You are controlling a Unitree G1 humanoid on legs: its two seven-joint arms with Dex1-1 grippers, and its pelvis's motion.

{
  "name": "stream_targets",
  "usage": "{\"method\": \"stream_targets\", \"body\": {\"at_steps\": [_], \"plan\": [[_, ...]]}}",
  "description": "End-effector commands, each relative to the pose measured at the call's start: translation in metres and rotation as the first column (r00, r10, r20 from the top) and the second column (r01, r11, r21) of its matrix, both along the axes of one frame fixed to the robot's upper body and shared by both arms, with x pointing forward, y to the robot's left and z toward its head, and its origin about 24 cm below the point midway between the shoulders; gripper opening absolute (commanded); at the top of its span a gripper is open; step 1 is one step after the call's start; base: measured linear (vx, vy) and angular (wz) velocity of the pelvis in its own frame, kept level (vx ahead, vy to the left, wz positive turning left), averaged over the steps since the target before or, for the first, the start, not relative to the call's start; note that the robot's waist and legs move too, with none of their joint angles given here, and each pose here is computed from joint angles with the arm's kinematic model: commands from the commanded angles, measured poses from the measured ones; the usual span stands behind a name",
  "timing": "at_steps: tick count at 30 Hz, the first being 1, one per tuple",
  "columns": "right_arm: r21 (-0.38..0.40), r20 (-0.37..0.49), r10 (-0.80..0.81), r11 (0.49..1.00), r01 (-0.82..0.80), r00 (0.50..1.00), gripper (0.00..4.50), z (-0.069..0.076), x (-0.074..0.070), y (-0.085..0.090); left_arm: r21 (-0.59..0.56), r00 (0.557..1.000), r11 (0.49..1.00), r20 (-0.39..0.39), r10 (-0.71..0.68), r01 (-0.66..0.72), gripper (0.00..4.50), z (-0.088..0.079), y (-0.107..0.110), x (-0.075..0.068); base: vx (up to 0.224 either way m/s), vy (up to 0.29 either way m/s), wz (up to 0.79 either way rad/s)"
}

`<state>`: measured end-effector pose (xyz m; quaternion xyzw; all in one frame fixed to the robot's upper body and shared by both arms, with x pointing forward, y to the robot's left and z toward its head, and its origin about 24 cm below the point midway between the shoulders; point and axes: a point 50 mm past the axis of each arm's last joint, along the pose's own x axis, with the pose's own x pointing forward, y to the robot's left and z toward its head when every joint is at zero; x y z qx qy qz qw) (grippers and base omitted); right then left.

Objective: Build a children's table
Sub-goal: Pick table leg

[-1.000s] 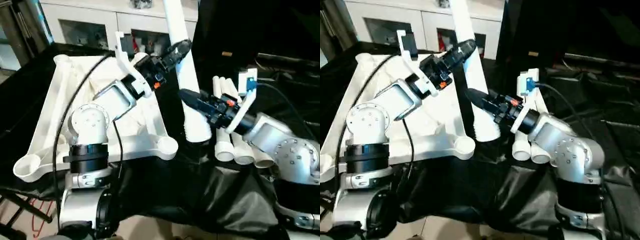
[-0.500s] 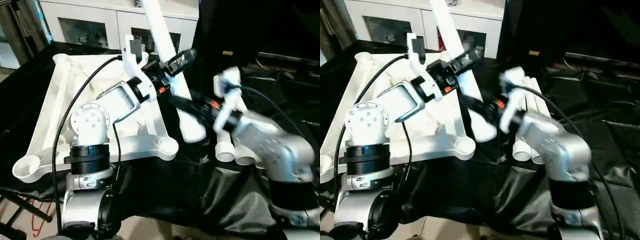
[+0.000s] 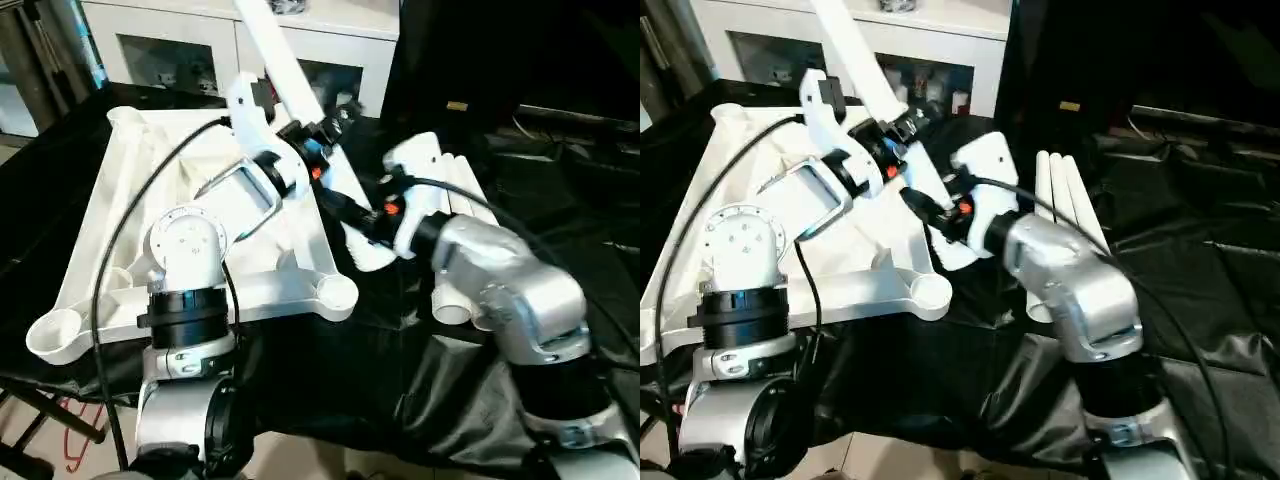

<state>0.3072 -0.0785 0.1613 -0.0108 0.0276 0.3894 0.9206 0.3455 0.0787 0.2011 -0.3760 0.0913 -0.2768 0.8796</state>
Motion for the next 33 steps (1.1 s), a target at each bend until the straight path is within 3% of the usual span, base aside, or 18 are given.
{"method": "stream_targets", "body": {"at_steps": [1, 9, 10, 12, 17, 20, 24, 25, 26, 30, 31, 33], "plan": [[-0.003, 0.048, -0.027, 1.000, 0.027, 0.998, 1.84, 0.008, 0.003, -0.001, 0.020, 1.000, 1.000, -0.004, 0.017, -0.017, 2.38, 0.002, -0.003, 0.000, 0.000, 0.000, 0.00], [-0.016, 0.061, -0.028, 0.999, 0.029, 0.998, 1.84, 0.008, 0.003, 0.000, 0.063, 1.000, 0.998, 0.013, 0.014, -0.015, 1.96, 0.000, -0.003, -0.001, 0.000, 0.000, 0.00], [-0.012, 0.055, -0.030, 0.999, 0.031, 0.998, 2.40, 0.008, 0.003, 0.000, 0.066, 1.000, 0.998, 0.020, 0.010, -0.011, 1.94, 0.000, -0.003, -0.001, 0.000, 0.000, 0.00], [0.034, 0.009, -0.009, 0.999, 0.009, 1.000, 2.56, 0.007, 0.002, -0.004, 0.125, 0.991, 0.990, 0.110, -0.075, 0.061, 1.91, 0.004, -0.004, -0.004, 0.000, 0.000, 0.00], [0.080, -0.058, 0.157, 0.985, -0.152, 0.986, 2.58, 0.004, -0.011, -0.017, 0.195, 0.957, 0.961, 0.174, -0.231, 0.196, 1.90, 0.007, -0.003, -0.011, 0.000, 0.000, 0.00], [0.191, -0.125, 0.289, 0.946, -0.263, 0.949, 2.58, 0.003, -0.022, -0.030, 0.203, 0.902, 0.925, 0.232, -0.364, 0.321, 1.90, 0.012, -0.002, -0.018, 0.000, 0.000, 0.00], [0.269, -0.154, 0.367, 0.909, -0.318, 0.917, 2.58, 0.007, -0.026, -0.038, 0.210, 0.807, 0.857, 0.290, -0.514, 0.471, 1.90, 0.016, -0.004, -0.027, 0.000, 0.000, 0.00], [0.269, -0.154, 0.367, 0.909, -0.318, 0.917, 2.58, 0.007, -0.026, -0.038, 0.210, 0.807, 0.857, 0.290, -0.514, 0.471, 1.90, 0.016, -0.004, -0.027, 0.000, 0.000, 0.00], [0.286, -0.169, 0.402, 0.894, -0.346, 0.900, 2.58, 0.008, -0.028, -0.040, 0.202, 0.759, 0.820, 0.312, -0.572, 0.535, 1.90, 0.019, -0.004, -0.031, 0.000, 0.000, 0.00], [0.276, -0.215, 0.448, 0.880, -0.386, 0.868, 2.58, 0.004, -0.032, -0.042, 0.195, 0.643, 0.729, 0.362, -0.675, 0.656, 1.90, 0.025, -0.006, -0.041, 0.000, 0.000, 0.00], [0.276, -0.215, 0.448, 0.880, -0.386, 0.868, 2.58, 0.004, -0.032, -0.042, 0.195, 0.643, 0.729, 0.362, -0.675, 0.656, 1.90, 0.025, -0.006, -0.041, 0.000, 0.000, 0.00], [0.257, -0.251, 0.474, 0.873, -0.414, 0.844, 2.58, -0.001, -0.037, -0.040, 0.193, 0.601, 0.699, 0.388, -0.699, 0.688, 1.90, 0.028, -0.009, -0.044, 0.000, 0.000, 0.00]]}}
